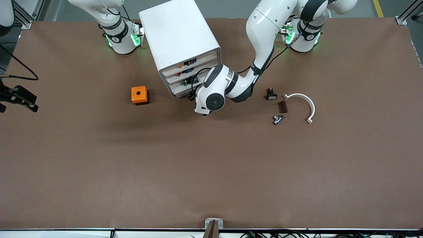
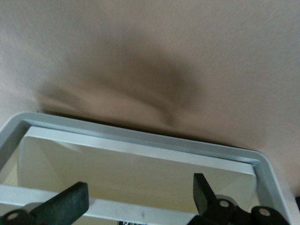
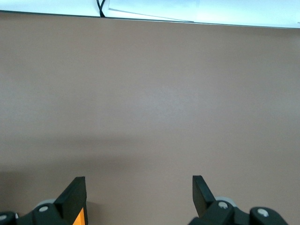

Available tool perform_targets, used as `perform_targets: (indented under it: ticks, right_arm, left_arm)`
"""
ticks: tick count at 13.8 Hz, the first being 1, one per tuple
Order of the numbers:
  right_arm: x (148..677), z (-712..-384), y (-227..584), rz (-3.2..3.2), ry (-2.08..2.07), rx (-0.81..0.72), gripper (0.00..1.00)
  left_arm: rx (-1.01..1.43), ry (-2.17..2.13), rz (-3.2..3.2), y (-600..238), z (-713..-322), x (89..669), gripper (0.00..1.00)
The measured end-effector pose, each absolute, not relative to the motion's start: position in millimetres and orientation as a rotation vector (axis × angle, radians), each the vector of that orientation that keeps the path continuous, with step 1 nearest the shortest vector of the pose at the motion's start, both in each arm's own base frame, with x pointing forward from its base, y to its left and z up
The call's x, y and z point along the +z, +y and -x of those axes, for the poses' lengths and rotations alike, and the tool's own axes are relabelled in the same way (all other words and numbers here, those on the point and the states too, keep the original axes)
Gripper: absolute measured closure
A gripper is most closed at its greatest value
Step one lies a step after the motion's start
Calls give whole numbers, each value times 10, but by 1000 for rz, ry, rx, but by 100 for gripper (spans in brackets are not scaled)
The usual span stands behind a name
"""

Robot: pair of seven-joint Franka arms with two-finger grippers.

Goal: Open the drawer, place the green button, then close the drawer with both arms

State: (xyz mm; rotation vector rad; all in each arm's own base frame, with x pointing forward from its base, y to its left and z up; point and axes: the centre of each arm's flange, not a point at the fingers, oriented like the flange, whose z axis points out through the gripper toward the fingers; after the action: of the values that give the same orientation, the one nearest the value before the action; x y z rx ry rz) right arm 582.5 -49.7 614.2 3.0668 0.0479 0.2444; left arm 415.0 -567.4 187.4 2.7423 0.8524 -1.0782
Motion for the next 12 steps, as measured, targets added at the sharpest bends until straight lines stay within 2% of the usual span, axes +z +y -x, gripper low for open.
perform_targets:
  ticks: [8, 10, 12]
  right_arm:
    - [6142, -5825, -497, -3067, 46, 244, 0]
    - [6142, -5825, -497, -3067, 45, 244, 0]
    - [6142, -5825, -496, -3067, 45, 244, 0]
  left_arm:
    - [-1167, 877, -2714, -5632, -4119, 1776, 0]
    - [-1163, 898, -2695, -5561, -4233, 1801, 0]
    - [-1136, 936, -2655, -5410, -4504, 1905, 0]
